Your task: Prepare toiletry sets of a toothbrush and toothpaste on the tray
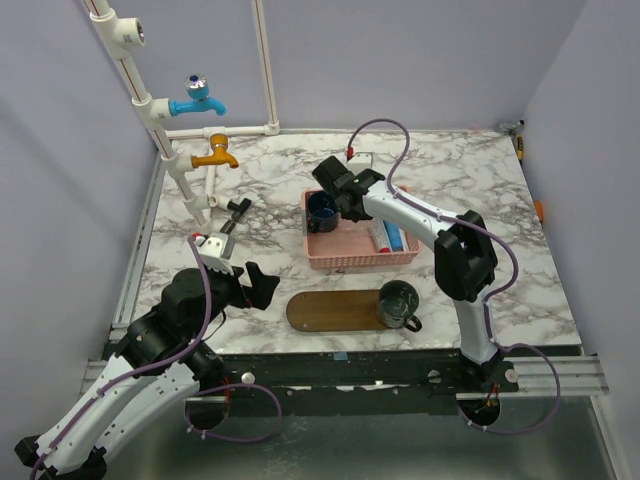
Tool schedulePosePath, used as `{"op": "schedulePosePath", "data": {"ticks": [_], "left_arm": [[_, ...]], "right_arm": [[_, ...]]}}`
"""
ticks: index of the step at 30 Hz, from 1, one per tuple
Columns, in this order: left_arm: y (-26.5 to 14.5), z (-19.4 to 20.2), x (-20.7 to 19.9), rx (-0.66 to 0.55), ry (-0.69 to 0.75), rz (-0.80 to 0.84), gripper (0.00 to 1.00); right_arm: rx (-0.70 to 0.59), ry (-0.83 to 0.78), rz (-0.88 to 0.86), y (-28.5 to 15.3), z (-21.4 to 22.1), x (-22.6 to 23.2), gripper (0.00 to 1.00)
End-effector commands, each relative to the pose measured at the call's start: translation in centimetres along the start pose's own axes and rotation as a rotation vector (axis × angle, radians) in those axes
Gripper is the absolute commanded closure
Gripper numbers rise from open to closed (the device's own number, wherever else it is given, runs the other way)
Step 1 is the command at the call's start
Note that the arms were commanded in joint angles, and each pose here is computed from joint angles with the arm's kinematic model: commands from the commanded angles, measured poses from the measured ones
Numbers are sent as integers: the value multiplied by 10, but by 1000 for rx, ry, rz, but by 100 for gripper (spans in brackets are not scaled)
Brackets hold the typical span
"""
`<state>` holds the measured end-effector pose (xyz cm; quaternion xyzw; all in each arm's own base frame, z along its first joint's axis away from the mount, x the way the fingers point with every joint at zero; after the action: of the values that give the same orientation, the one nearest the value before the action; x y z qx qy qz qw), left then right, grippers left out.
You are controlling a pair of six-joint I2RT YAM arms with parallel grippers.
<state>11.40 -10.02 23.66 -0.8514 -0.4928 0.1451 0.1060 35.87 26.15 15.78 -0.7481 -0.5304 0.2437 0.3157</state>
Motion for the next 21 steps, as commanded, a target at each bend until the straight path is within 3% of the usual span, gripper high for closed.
{"op": "schedulePosePath", "data": {"ticks": [1,8,18,21], "left_arm": [[1,0,2,-16,9,-8,1],[2,0,3,-12,11,-16,1],[4,1,3,4,14,-22,1],[5,1,3,8,15,-23,1]], "right_arm": [[-22,11,46,2,0,-10,67],[-30,23,42,-3,-3,-14,72],[-79,59,-8,-29,-25,-20,100],[-97,68,-28,-39,-33,-23,100]]}}
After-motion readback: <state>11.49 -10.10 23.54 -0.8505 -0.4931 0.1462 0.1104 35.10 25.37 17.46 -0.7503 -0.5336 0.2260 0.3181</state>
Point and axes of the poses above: each gripper's point midway between its finger pads, its own y axis out along the fingers, its own x axis along the line the jaws close on, z = x × y, the point moved 7 cm from there along -y, back along the fingers, and after that the axes turned 12 degrees about y, right-handed, at the moved point
